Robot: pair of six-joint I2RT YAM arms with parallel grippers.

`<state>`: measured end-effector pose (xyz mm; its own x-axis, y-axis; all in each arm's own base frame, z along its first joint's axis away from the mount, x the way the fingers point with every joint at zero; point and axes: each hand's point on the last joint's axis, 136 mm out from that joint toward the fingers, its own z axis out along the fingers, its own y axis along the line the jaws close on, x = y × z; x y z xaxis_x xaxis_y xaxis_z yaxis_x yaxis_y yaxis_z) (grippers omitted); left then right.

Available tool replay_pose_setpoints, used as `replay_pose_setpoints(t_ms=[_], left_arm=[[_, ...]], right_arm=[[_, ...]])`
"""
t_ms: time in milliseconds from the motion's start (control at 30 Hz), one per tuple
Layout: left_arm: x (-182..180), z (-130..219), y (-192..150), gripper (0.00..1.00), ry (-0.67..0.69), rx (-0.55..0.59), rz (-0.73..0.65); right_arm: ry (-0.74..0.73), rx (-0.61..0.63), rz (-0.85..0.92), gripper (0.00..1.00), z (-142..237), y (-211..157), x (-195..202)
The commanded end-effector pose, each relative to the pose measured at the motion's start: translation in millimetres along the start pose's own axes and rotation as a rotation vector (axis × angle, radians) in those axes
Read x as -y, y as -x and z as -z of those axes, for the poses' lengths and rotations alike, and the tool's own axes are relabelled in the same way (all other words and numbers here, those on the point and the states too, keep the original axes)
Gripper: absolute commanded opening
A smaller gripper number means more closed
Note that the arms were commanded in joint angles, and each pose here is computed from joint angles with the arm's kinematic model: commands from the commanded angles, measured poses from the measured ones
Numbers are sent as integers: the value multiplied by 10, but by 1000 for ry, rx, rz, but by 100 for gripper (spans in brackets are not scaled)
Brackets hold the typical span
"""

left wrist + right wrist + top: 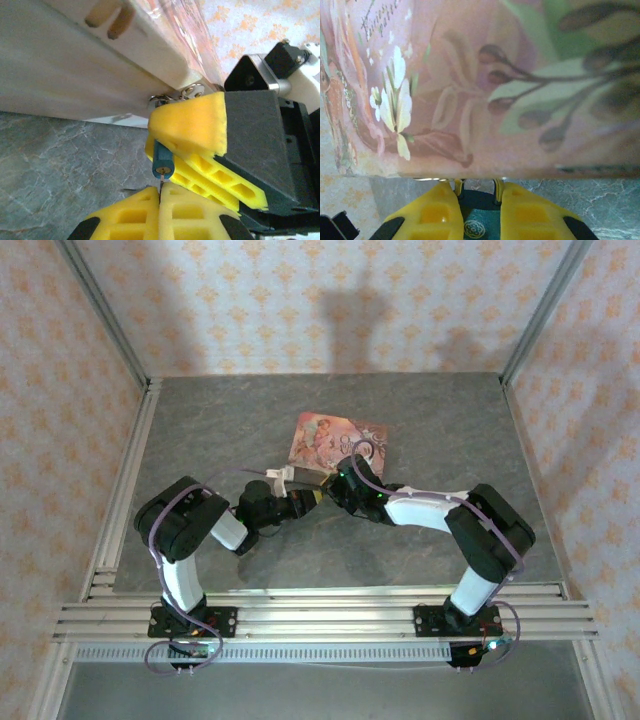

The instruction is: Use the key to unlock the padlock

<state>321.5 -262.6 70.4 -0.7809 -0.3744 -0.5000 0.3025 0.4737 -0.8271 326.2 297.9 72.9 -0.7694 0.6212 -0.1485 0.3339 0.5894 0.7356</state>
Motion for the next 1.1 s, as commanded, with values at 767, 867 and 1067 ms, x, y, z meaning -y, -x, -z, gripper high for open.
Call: replay_pose_setpoints(t_ms=[767, 867, 1067], left_arm=[[613, -160, 645, 0, -139, 205, -197], [518, -139, 503, 0, -81, 189, -312], [322, -147, -37, 0, 139, 16, -762]], right_arm=[[-22, -234, -119, 0, -139, -733, 126], [-21, -236, -100, 0, -102, -692, 75], [-66, -266, -46, 0, 12, -597, 65]])
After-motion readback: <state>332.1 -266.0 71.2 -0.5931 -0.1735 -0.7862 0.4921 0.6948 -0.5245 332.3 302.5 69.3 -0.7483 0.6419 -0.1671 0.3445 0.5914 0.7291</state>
